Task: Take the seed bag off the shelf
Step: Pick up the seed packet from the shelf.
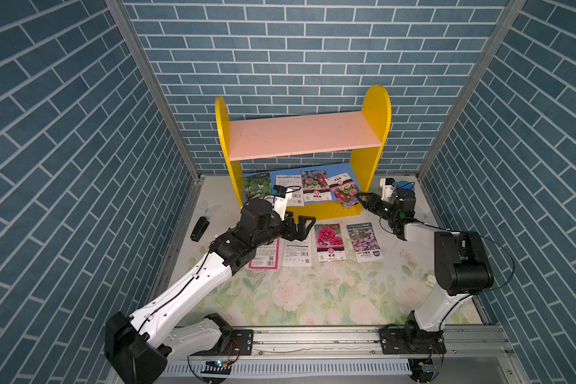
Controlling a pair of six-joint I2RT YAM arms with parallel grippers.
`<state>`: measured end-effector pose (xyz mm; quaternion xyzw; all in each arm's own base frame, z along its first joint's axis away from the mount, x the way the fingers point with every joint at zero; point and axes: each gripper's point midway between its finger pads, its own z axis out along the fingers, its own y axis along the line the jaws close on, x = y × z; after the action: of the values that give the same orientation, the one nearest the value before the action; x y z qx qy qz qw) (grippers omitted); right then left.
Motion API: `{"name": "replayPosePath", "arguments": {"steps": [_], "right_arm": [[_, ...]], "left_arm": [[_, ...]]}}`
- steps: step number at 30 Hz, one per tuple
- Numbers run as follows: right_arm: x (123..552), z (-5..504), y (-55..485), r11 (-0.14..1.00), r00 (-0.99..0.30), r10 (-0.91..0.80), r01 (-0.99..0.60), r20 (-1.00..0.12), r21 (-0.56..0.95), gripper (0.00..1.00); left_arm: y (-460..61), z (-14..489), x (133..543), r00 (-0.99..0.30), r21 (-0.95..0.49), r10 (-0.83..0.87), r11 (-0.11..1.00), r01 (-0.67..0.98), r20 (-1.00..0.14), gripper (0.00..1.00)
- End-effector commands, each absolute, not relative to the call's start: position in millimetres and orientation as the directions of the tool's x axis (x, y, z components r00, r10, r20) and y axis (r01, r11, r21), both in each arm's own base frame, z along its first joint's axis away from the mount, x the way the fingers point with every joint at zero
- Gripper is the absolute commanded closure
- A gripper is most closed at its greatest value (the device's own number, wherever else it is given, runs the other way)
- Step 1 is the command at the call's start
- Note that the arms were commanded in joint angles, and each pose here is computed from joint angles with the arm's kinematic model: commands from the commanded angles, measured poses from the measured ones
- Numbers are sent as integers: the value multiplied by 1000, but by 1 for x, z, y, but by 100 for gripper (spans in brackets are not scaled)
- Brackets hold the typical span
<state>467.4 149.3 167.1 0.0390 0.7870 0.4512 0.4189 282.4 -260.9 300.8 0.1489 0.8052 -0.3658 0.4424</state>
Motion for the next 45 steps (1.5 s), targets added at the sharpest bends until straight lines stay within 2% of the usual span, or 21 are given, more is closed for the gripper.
{"name": "replayPosePath", "arguments": {"steps": [1,9,13,22,30,37,45], "right_arm": [[475,176,149,579,-627,441,-348,-642,738,59],[469,180,149,570,-627,446,-352,-639,743,81],[460,182,148,562,-623,455,-353,-636,748,100],[423,210,145,557,-581,456,-405,-674,725,100],[371,257,145,534,-519,449,-496,-727,684,100],[327,297,147,503,-475,436,-576,-764,645,100],[281,334,154,395,-464,454,-661,-761,638,100]], "left_arm": [[-259,306,278,-559,-458,-90,686,566,-824,0],[-263,305,278,-560,-466,-92,673,575,-823,0],[-265,302,277,-569,-490,-110,656,575,-815,0],[-282,304,271,-608,-631,-244,521,575,-756,2],[-302,321,264,-633,-757,-418,306,578,-652,5],[-329,331,263,-664,-785,-438,199,586,-606,12],[-337,349,262,-664,-770,-508,-1,638,-549,16]]}}
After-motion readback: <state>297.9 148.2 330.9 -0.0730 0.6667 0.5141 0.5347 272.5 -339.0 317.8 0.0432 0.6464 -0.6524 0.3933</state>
